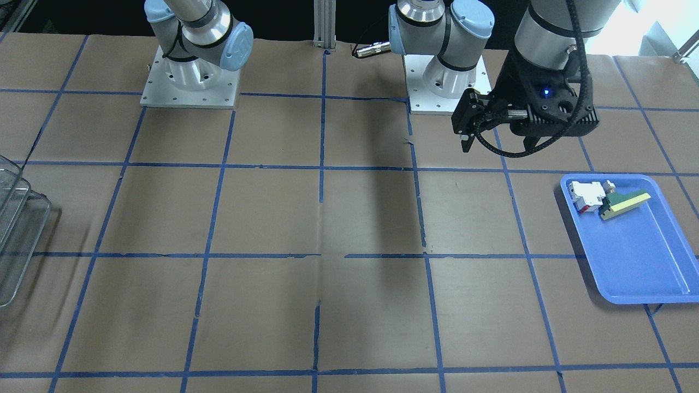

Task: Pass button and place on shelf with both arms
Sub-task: 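Lower the button into the mesh basket and open the right gripper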

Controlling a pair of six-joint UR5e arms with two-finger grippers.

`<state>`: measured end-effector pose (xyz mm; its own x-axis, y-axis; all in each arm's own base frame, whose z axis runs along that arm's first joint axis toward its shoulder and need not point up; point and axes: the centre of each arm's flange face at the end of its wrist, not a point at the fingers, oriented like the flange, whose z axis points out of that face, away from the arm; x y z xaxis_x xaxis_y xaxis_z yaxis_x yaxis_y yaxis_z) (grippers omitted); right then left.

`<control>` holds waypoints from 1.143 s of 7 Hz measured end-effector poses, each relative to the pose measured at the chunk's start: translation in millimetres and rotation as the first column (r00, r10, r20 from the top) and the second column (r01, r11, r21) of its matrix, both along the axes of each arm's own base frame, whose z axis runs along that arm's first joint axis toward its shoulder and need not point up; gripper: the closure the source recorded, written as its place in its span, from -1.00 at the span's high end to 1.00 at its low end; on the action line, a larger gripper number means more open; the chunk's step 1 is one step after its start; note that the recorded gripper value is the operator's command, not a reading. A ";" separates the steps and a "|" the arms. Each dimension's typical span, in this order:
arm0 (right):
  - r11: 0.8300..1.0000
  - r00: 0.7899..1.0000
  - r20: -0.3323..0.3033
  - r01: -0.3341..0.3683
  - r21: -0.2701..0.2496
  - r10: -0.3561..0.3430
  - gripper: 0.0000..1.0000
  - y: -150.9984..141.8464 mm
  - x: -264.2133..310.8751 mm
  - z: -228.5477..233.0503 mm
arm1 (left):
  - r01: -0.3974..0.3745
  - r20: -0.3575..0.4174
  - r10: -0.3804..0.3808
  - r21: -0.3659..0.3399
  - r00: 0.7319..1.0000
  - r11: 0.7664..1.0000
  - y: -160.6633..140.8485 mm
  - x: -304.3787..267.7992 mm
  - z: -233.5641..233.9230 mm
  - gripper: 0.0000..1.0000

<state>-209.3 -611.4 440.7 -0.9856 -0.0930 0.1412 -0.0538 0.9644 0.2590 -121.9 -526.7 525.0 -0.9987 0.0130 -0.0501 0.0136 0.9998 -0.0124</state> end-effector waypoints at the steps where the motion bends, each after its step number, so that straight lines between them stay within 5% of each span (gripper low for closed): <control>1: 0.999 0.999 -0.014 -0.047 0.009 0.047 -0.88 -10.8 -8.6 -16.0 | -0.002 -0.009 0.002 0.021 1.000 1.000 0.1 4.6 -1.1 1.00; 3: 0.998 0.998 -0.016 -0.067 0.019 0.068 -0.80 -24.7 -20.6 -44.8 | -0.045 -0.057 0.048 0.054 0.997 0.998 7.3 24.7 0.7 1.00; 4: 0.998 0.998 -0.010 -0.061 0.031 0.061 -0.59 -26.4 -27.9 -57.2 | -0.059 -0.078 0.063 0.055 0.995 0.997 7.9 32.5 2.3 1.00; 5: 0.997 0.998 -0.004 -0.055 0.044 0.056 0.22 -25.6 -33.6 -66.1 | -0.063 -0.082 0.067 0.050 0.994 0.997 9.9 34.4 5.0 1.00; 6: 0.997 0.999 0.001 -0.051 0.056 0.051 0.72 -24.3 -38.3 -72.4 | -0.065 -0.083 0.068 0.043 0.994 0.997 15.2 30.8 8.4 1.00; 7: 0.997 0.999 0.010 -0.039 0.070 0.039 0.96 -21.3 -46.3 -80.0 | -0.058 -0.084 0.062 0.042 0.995 0.997 21.8 24.1 8.7 1.00; 8: 0.996 1.000 0.019 -0.025 0.083 0.024 0.99 -17.2 -54.7 -86.5 | -0.051 -0.084 0.054 0.044 0.995 0.998 26.8 19.2 7.4 1.00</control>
<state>-264.0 -628.5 354.2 -0.9852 -0.1279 0.1145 -0.0826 0.9379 0.3369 -102.7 -499.9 532.4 -0.9986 -0.0393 0.0348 -0.0383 0.9988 0.0301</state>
